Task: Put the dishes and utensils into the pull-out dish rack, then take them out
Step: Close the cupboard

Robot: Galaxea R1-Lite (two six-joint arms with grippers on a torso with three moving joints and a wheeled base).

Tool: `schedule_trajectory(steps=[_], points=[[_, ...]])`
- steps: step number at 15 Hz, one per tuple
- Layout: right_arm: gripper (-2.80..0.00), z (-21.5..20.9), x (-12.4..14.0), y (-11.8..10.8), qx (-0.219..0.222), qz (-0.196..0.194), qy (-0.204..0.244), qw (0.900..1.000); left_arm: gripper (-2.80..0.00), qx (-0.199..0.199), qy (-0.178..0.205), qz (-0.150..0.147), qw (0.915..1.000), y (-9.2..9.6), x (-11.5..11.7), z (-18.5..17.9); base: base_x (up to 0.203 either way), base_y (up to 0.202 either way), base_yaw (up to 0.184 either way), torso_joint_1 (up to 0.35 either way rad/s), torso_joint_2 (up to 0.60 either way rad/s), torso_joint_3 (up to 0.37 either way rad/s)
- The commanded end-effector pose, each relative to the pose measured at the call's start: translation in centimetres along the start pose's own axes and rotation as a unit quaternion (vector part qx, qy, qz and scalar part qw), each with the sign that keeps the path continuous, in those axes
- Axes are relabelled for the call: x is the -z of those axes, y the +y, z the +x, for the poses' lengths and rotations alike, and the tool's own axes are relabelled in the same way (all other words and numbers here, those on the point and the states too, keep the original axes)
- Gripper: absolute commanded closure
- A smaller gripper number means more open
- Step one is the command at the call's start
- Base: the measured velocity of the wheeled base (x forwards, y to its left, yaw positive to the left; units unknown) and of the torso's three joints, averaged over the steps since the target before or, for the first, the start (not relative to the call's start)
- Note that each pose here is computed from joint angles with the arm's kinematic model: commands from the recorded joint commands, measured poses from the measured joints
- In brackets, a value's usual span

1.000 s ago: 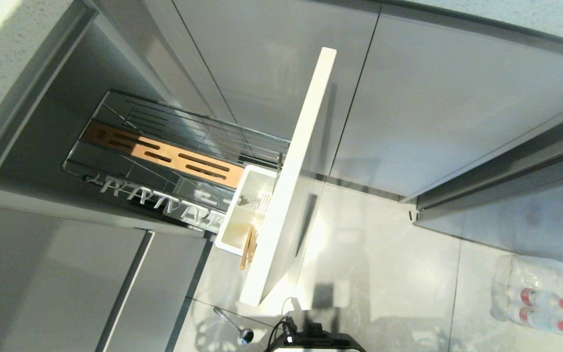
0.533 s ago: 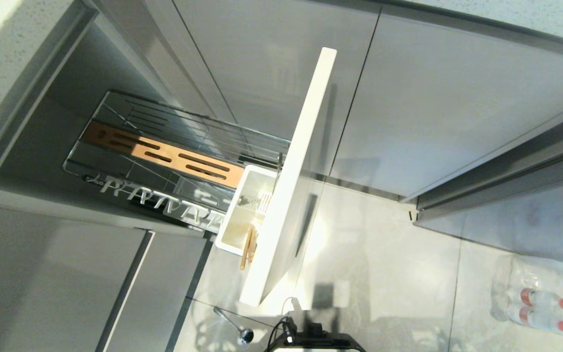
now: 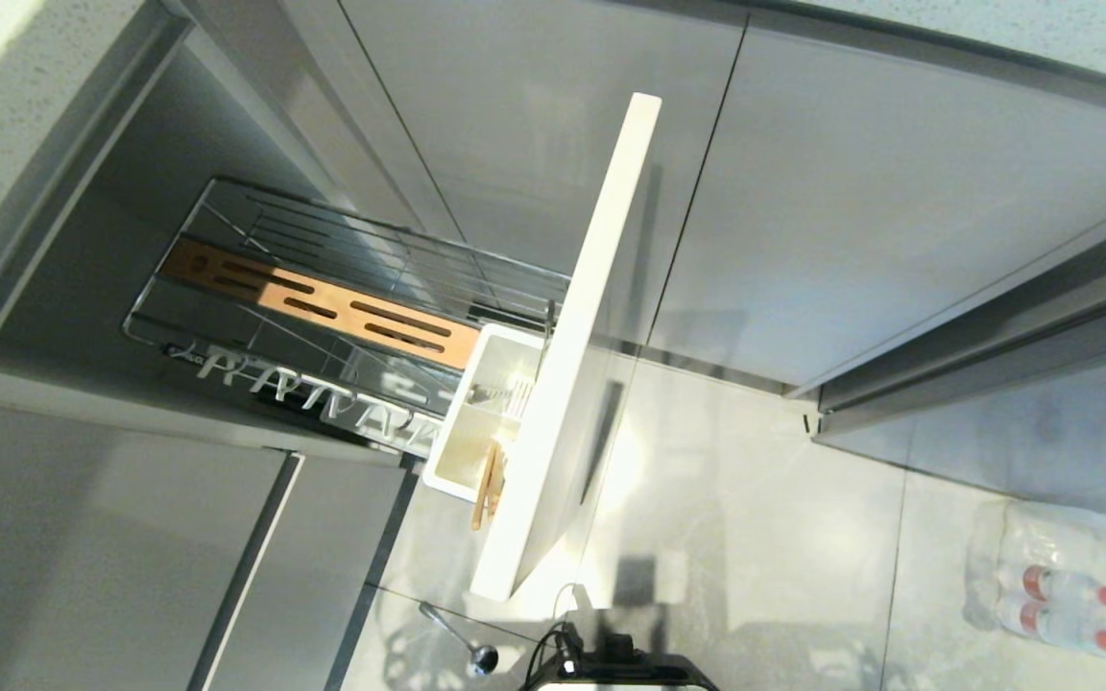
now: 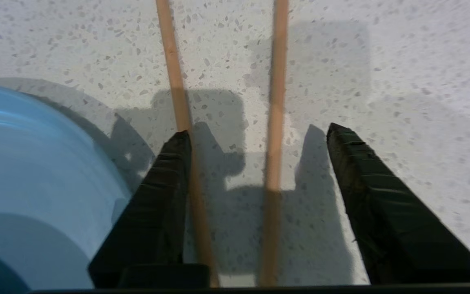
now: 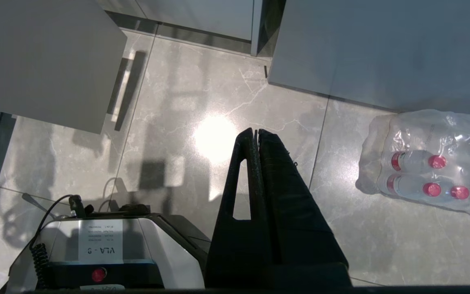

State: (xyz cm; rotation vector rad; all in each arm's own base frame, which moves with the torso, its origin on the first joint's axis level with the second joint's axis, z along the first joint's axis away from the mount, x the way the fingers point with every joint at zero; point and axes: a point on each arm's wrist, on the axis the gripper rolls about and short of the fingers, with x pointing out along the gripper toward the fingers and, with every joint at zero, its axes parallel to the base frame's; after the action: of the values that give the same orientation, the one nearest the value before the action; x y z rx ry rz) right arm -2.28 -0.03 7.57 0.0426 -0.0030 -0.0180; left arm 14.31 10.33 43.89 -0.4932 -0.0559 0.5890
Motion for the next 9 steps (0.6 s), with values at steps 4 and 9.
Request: schedule_trajectory(steps=[4,9], points=[[0.0,0.0,0.0,0.0,0.0,0.0,0.0,1.0,0.0,0.019,-0.04,-0.003,0.999,-0.6,-0.6,-4.8,0.0,0.0,0.0,0.0,0.0,0.0],[0.0,0.0,0.0,0.0,0.0,0.0,0.0,1.0,0.0,0.049,-0.083,-0.002,0.9953,-0.9,-0.4,-10.3,0.0,0.0,0.0,0.0,0.0,0.0]])
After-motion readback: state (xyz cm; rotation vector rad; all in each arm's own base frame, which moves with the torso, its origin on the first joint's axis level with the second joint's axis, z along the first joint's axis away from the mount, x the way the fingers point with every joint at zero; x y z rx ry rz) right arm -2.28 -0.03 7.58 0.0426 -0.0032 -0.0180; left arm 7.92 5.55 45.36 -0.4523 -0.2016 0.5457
